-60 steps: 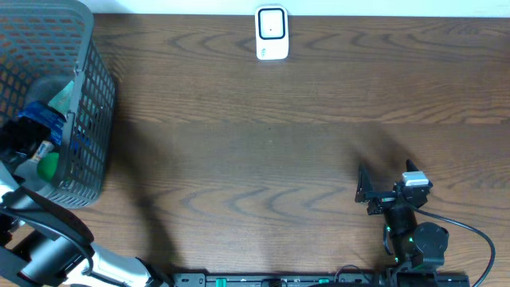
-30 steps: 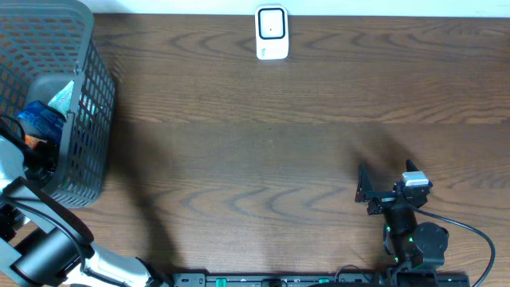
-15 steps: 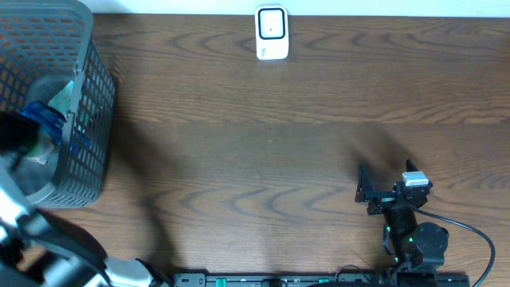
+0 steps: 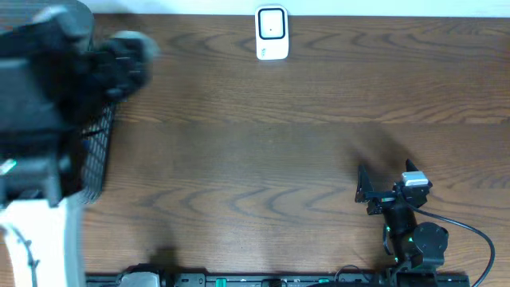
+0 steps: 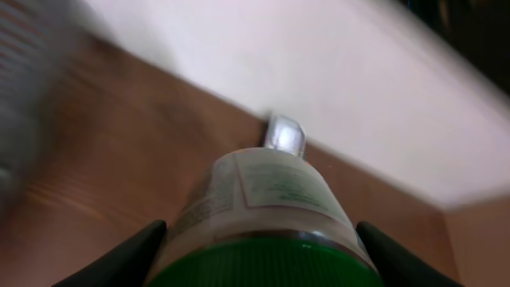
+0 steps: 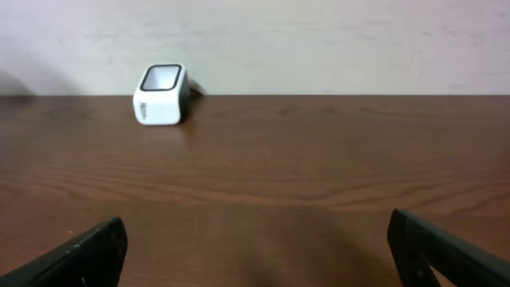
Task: Scan the item barcode
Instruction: 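Carry the jar out and set it on the table centre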
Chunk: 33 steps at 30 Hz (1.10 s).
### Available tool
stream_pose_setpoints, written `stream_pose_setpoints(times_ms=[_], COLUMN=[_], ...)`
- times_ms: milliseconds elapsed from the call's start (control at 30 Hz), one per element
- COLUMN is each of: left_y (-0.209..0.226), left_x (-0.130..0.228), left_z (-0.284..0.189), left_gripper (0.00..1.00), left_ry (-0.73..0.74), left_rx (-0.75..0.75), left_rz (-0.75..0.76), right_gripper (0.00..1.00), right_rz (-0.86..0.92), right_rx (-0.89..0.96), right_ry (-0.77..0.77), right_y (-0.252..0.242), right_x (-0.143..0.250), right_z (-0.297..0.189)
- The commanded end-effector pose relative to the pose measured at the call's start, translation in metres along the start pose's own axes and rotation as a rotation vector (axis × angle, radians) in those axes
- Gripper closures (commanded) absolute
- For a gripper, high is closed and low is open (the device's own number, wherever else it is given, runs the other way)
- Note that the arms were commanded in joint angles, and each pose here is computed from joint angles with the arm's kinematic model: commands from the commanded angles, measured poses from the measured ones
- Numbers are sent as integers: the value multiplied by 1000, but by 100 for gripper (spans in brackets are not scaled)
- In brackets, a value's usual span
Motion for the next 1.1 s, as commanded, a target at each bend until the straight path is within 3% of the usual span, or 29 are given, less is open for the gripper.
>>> stream_pose_setpoints(times_ms=[0,133,267,433,600,700,733,767,800,967,1067], left_y=[-26,-56,-56,-29,-10,-10,-11,-12,-14,-43,-71], left_x=[41,114,185,249,284,287,286,285,282,230,149], left_z=[57,134,199,252,274,275,274,273,271,249,193], left_gripper=[34,34,34,34,34,27,20,7,2,2,2], left_ry=[141,338,475,563,643,659,660,661,662,614,491], left_rx=[-69,-185,-350,-564,-643,-642,-636,-629,-615,-465,-308], left_rz=[3,33,7,-178,-202,-206,-204,-197,-180,-66,17], right_gripper=[1,1,1,1,1,1,1,1,1,1,1], right_rz=[-13,-13,-12,-12,-12,-12,-12,-13,-13,-12,-12], right_rx=[-5,-5,-5,-5,-5,-5,-5,-5,-5,-5,-5], right_ry=[2,2,2,2,2,2,2,2,2,2,2], right_y=[1,1,1,1,1,1,1,1,1,1,1], right_x=[1,1,1,1,1,1,1,1,1,1,1], right_z=[0,0,0,0,0,0,0,0,0,0,0])
Point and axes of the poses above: each gripper's point midway between its finger pads, its own z axis out along the fingers, its own y axis along the line the jaws close on, x = y × z, the point moved 6 cm from there along -z, back along the fingers, and after that the axes turned 4 degrees about z, right-handed, at the moved point
